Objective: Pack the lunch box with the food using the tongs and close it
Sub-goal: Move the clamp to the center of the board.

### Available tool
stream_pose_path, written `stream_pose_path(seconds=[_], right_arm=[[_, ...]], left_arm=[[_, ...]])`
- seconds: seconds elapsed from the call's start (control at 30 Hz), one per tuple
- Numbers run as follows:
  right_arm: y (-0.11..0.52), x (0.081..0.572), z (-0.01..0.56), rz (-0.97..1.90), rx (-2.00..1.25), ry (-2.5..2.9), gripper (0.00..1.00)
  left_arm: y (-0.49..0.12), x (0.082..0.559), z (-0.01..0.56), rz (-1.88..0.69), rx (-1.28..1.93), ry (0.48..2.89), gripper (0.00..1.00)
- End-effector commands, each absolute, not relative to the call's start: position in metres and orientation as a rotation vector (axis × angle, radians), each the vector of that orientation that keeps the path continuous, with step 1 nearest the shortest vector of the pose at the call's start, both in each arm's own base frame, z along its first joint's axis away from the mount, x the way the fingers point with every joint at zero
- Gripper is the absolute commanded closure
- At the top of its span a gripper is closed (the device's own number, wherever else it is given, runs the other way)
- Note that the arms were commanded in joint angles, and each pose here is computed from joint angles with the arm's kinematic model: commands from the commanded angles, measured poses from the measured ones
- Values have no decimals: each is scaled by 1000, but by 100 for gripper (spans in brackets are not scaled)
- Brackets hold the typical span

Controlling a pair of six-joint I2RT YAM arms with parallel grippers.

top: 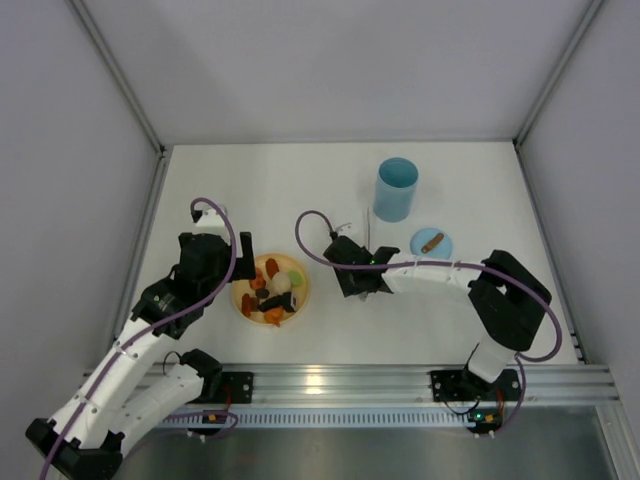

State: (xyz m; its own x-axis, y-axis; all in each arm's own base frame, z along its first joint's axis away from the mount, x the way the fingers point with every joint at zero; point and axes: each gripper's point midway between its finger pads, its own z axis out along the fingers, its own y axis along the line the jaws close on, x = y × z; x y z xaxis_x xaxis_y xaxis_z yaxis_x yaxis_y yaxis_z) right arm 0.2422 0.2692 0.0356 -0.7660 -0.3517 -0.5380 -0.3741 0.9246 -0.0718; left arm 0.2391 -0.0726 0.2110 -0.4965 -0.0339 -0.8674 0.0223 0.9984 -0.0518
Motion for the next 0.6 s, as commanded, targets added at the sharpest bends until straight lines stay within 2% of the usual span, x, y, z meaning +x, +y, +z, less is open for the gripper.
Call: stream_pose_path(seconds=[0.0, 0.07, 0.17, 0.2, 0.3, 0.5, 0.57], right_arm=[[277, 248, 75, 101, -451, 2415, 56], [275, 250, 86, 90, -427, 2390, 46], [271, 255, 94, 73, -378, 2370, 38], [269, 257, 95, 52, -364, 2365, 31], [264, 267, 89, -46, -330, 2376, 18], [270, 288, 70, -115, -274, 2398, 5], [270, 292, 65, -109, -252, 2414, 4]], left_arm=[[-73, 242, 219, -72, -23, 2068, 1], [-73, 242, 219, -70, -23, 2068, 1], [-73, 242, 219, -71, -22, 2068, 1], [-72, 242, 219, -69, -24, 2068, 1], [-73, 242, 219, -72, -23, 2070, 1], [-73, 243, 218, -66, -24, 2073, 1], [-73, 243, 218, -65, -23, 2075, 1]])
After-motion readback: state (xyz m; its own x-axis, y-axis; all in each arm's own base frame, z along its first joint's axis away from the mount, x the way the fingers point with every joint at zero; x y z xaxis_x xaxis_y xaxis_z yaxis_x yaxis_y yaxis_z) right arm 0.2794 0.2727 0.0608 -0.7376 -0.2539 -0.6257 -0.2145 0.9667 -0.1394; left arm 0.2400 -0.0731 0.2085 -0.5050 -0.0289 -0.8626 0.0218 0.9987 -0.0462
